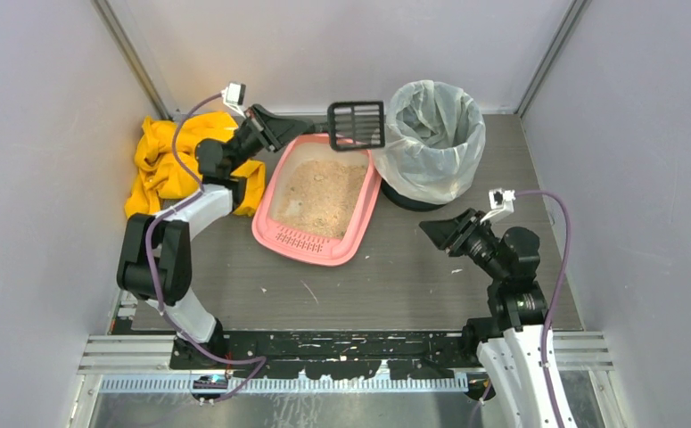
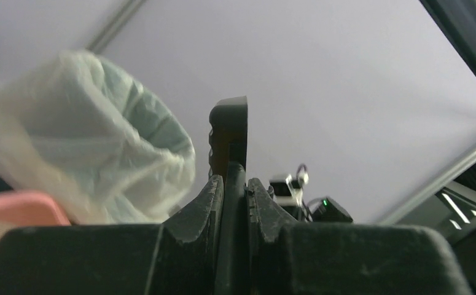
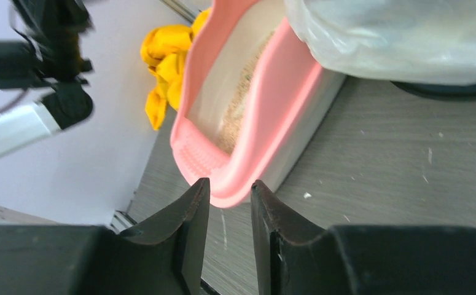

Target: Clean the litter box

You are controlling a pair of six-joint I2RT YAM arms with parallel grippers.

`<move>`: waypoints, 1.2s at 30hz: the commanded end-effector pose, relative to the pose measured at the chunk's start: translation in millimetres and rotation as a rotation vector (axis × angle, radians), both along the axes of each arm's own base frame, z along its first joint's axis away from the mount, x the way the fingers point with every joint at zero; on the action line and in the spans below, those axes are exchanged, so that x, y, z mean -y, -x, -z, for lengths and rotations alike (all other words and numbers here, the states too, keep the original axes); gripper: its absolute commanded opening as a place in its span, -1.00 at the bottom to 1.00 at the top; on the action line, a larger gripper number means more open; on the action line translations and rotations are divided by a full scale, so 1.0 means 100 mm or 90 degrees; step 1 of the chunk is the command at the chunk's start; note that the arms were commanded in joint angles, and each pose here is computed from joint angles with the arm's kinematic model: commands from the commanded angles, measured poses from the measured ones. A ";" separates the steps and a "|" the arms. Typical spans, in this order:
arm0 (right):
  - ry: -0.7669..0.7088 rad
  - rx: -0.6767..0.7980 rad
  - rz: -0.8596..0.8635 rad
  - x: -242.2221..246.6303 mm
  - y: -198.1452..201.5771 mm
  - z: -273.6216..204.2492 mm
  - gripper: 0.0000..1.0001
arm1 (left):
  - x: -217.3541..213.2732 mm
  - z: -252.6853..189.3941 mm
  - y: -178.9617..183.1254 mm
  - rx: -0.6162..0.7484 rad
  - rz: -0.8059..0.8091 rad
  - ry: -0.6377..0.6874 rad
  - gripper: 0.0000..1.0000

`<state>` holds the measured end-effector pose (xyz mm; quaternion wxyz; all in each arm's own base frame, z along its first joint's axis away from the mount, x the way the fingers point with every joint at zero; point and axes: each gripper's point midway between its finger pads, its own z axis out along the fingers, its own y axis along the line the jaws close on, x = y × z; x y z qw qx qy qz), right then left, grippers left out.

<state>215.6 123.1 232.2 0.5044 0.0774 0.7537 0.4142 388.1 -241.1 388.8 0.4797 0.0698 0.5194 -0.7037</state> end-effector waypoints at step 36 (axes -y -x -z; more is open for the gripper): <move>0.054 0.135 -0.063 -0.86 -0.44 -0.84 -0.01 | -0.06 1.09 0.97 -0.193 0.176 -0.073 -1.00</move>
